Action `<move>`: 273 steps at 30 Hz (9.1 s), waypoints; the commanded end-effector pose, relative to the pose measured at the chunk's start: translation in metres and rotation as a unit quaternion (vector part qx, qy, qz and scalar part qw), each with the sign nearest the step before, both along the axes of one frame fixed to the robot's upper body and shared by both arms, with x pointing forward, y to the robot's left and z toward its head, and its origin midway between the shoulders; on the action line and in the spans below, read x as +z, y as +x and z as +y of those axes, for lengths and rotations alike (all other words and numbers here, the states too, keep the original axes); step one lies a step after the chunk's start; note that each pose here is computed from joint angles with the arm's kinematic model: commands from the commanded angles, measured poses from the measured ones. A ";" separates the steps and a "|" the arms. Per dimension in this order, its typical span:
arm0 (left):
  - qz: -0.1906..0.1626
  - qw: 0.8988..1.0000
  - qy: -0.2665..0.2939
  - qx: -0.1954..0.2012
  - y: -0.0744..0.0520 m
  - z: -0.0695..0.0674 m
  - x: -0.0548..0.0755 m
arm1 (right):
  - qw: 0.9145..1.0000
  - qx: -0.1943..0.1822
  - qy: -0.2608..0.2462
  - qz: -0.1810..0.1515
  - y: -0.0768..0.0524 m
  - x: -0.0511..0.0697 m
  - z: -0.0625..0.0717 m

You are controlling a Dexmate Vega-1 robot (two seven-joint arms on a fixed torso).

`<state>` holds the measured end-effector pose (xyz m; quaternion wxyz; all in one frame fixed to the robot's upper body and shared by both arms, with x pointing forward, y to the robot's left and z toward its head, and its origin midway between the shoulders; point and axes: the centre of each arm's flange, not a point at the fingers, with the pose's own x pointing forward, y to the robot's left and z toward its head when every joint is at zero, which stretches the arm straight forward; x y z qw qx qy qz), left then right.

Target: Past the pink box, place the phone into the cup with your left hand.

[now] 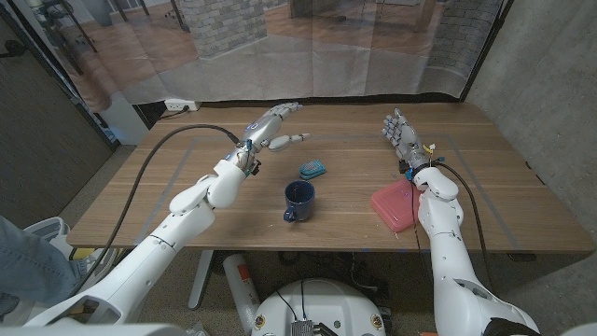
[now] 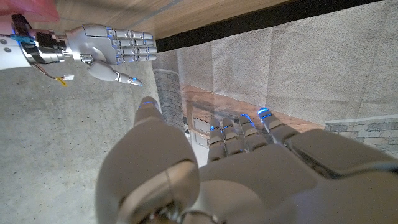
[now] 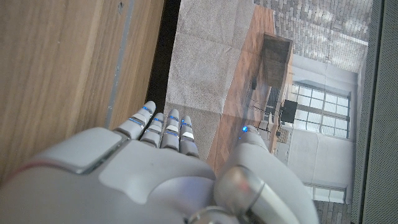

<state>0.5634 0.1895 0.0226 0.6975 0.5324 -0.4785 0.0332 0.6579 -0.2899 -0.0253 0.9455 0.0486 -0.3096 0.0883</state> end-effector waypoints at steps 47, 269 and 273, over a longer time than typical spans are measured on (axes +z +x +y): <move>0.040 0.990 0.125 0.058 0.000 -0.038 -0.009 | 1.000 -0.007 -0.002 -0.005 -0.010 0.004 -0.008; 0.167 0.960 0.196 0.112 0.059 -0.087 -0.037 | 0.999 -0.005 0.038 -0.009 0.005 0.001 -0.020; 0.163 0.960 0.197 0.112 0.060 -0.089 -0.038 | 0.999 -0.006 0.038 -0.009 0.006 0.000 -0.021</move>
